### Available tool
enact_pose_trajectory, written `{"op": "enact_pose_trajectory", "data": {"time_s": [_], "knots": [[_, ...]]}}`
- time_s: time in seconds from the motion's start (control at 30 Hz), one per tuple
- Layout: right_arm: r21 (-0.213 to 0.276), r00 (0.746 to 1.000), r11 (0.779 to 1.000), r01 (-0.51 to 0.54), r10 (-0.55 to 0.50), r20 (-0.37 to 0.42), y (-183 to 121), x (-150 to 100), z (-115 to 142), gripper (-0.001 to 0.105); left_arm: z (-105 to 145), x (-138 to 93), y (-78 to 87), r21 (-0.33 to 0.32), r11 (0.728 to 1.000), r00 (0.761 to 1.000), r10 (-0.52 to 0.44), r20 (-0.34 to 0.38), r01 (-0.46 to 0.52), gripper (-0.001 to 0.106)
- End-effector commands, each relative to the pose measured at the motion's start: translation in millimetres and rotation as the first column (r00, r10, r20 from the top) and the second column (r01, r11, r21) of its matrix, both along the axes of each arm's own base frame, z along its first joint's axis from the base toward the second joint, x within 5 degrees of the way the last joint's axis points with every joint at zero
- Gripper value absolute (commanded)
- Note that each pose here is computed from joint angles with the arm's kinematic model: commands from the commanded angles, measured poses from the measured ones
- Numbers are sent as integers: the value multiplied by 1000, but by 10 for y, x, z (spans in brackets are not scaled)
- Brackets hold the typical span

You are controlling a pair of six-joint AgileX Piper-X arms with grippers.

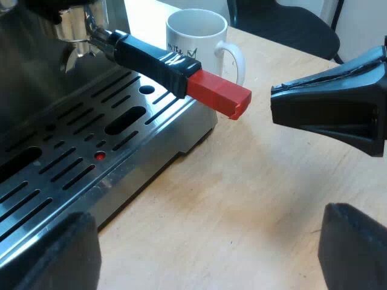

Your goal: Grind coffee beans and then tamp

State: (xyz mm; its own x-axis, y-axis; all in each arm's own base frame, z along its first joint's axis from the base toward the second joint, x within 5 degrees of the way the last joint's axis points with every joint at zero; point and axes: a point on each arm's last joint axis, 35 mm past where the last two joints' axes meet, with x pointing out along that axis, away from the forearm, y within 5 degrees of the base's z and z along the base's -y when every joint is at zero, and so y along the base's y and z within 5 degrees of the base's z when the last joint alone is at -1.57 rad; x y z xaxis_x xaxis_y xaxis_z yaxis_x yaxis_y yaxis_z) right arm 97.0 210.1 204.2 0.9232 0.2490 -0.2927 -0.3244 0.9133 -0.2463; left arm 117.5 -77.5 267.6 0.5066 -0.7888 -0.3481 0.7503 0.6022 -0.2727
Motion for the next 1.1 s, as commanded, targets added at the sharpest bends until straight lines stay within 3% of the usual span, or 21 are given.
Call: {"op": "enact_pose_trajectory", "data": {"time_s": [0.03,0.3,0.43,0.83,1.1], "knots": [[5,1000,1000,12,-12,11,4,5,17,0,21,-4,-8,-10,1000,1000,-19,16,19,77],[-30,1000,999,12,-12,0,44,18,-84,0,21,-4,-8,-10,1000,1000,-19,16,19,77],[-7,1000,1000,11,-11,9,79,29,-91,0,21,-4,-8,-10,1000,1000,-19,16,19,77],[-22,999,998,53,-53,14,52,101,-116,0,-6,-5,-7,-6,1000,1000,-19,9,19,77],[59,999,997,47,-47,-2,27,256,-67,0,-8,-5,-7,-6,1000,1000,-19,9,19,77]]}}
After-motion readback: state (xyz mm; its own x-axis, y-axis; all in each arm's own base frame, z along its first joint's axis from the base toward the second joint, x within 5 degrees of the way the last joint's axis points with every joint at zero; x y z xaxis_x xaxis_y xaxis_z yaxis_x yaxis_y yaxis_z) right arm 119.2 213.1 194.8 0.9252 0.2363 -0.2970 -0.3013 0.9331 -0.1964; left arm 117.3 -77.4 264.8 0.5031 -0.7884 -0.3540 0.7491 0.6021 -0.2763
